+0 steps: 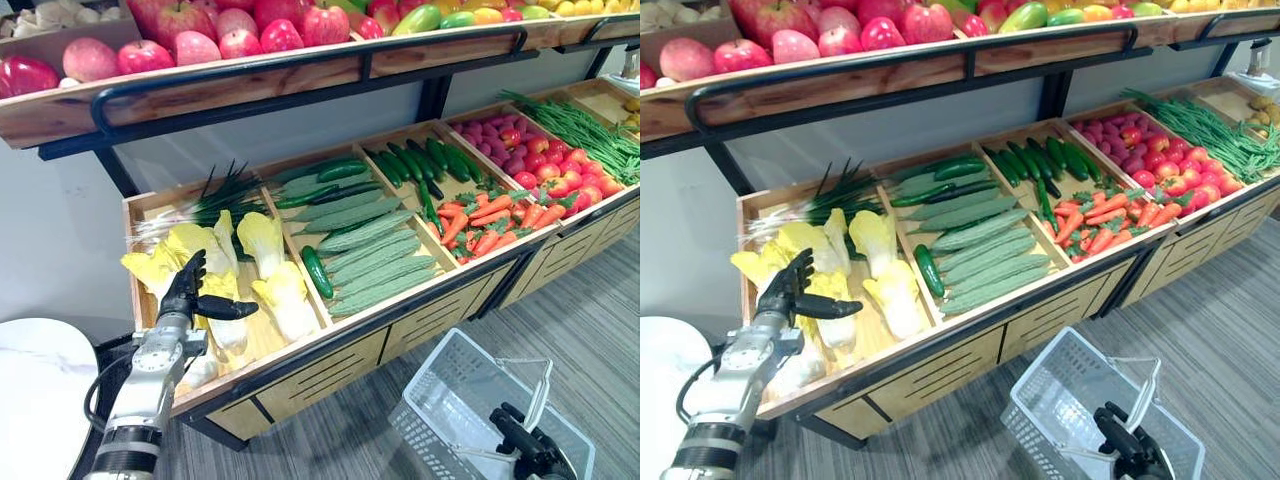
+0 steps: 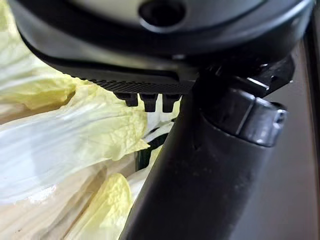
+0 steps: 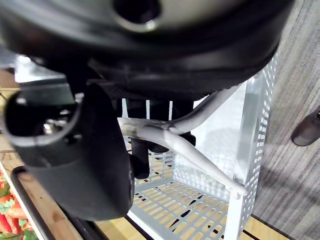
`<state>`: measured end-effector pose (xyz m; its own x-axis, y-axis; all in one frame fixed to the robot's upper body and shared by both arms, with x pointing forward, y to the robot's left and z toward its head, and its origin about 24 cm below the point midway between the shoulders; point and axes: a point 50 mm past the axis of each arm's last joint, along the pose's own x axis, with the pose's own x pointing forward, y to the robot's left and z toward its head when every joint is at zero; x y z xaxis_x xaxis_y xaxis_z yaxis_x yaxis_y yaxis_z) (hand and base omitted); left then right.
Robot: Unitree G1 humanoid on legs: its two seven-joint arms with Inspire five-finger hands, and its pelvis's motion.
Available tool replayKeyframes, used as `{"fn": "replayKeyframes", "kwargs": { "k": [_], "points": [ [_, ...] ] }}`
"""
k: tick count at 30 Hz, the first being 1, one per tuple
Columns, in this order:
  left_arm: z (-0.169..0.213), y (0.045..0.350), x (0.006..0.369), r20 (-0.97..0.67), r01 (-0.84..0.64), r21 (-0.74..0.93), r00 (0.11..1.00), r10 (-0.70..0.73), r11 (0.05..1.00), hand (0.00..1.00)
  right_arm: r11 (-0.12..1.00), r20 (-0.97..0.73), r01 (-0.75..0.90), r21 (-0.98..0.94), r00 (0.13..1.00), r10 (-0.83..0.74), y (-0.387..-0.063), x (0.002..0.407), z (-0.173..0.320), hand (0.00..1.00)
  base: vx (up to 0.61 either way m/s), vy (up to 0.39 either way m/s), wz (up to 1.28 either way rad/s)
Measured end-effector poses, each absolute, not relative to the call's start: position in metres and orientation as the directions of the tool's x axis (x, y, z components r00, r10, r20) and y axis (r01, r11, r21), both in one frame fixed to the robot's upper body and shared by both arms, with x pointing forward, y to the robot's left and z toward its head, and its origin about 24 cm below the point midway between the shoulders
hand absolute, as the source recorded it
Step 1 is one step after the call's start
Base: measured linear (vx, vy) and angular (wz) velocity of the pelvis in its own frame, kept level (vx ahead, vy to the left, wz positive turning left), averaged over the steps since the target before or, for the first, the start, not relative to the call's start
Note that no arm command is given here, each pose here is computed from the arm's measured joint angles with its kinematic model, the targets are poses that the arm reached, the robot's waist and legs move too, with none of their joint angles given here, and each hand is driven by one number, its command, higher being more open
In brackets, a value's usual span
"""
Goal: Pick vegetable in the basket
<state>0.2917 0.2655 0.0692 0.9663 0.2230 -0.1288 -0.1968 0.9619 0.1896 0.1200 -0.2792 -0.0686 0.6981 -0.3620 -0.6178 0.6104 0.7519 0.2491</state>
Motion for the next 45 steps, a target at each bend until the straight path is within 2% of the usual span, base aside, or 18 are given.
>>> {"fn": "replayKeyframes", "kwargs": {
  "k": [10,16,22,28,33,38,45],
  "points": [
    [0.07,0.267,0.307,-0.169,-0.28,0.248,0.93,0.326,0.928,1.0,0.77,-0.596,0.576,0.275,0.73,-0.334,-0.27,0.136,-0.068,0.0,-0.02,-0.001,-0.01],
    [0.091,0.281,0.31,-0.113,-0.333,0.329,0.915,0.387,0.884,1.0,0.771,-0.586,0.572,0.28,0.738,-0.335,-0.269,0.138,-0.067,0.0,-0.02,0.002,0.05],
    [0.105,0.288,0.312,-0.073,-0.358,0.338,0.912,0.403,0.87,1.0,0.76,-0.589,0.583,0.288,0.734,-0.34,-0.27,0.137,-0.067,0.0,-0.02,0.008,0.1],
    [0.102,0.275,0.314,-0.106,-0.205,0.406,0.957,0.268,0.891,1.0,0.755,-0.576,0.578,0.309,0.745,-0.335,-0.269,0.141,-0.064,0.0,-0.04,0.005,0.04],
    [0.076,0.231,0.316,-0.242,0.093,0.475,0.97,0.029,0.875,1.0,0.775,-0.558,0.539,0.33,0.773,-0.301,-0.26,0.155,-0.061,0.0,-0.01,0.017,-0.04],
    [0.075,0.22,0.317,-0.234,0.133,0.526,0.972,-0.007,0.84,1.0,0.776,-0.557,0.535,0.335,0.777,-0.295,-0.258,0.156,-0.062,0.0,0.01,0.018,-0.04],
    [0.073,0.23,0.325,-0.299,0.161,0.614,0.954,0.038,0.773,1.0,0.791,-0.535,0.512,0.335,0.794,-0.287,-0.255,0.16,-0.06,0.0,-0.03,0.023,-0.07]
  ]
}}
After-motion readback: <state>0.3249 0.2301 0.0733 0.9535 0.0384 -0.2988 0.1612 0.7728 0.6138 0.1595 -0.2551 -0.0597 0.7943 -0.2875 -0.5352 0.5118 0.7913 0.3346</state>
